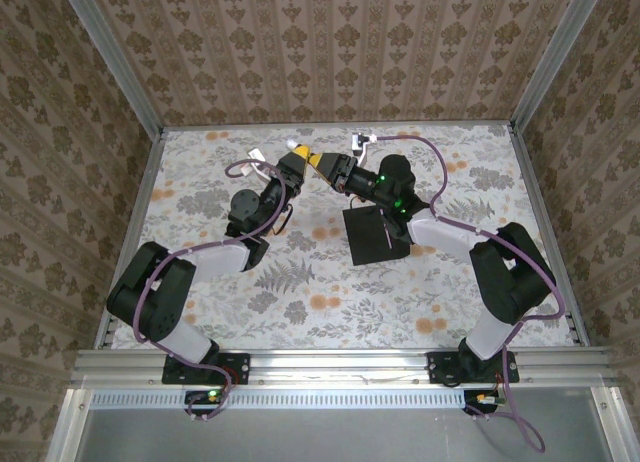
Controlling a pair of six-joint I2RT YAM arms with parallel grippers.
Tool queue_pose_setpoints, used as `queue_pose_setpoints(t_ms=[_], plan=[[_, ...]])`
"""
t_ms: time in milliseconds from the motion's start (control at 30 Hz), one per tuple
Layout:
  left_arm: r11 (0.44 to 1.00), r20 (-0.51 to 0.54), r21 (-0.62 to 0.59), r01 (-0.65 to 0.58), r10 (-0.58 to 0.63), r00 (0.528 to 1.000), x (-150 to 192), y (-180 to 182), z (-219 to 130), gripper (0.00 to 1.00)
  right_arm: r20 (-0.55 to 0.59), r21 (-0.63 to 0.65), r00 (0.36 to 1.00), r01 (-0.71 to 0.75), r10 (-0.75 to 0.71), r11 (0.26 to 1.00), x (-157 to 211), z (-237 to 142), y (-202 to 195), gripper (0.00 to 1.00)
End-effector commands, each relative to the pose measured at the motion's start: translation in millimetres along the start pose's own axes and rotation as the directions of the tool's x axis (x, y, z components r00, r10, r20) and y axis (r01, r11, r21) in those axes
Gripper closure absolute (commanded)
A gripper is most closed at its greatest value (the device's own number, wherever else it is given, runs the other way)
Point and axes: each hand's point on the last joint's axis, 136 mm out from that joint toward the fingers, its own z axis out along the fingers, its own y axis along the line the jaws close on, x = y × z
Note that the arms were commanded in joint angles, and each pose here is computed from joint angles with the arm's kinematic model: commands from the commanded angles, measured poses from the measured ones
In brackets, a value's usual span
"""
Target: Place the letter into the envelope and seal it
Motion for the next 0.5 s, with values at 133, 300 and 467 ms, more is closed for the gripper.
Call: queue_pose_setpoints(t_ms=[133,300,467], plan=[[1.000,-0.036,0.030,-0.009,0.010,0.999,6.9,-5.0,3.1,1.00,0.014,-0.049,0.999,0.047,-0.046,0.998,-4.4,0.8,18.8,0.69],[1.000,-0.053,0.019,-0.016,0.017,0.998,10.5,-0.6,2.2,0.99,0.014,-0.042,0.998,0.058,-0.057,0.997,-5.5,0.1,20.0,0.71],[0.999,-0.061,0.006,-0.037,0.038,0.997,10.8,2.4,0.4,0.88,0.019,-0.031,0.998,0.061,-0.061,0.998,-7.9,-2.8,17.9,0.71]])
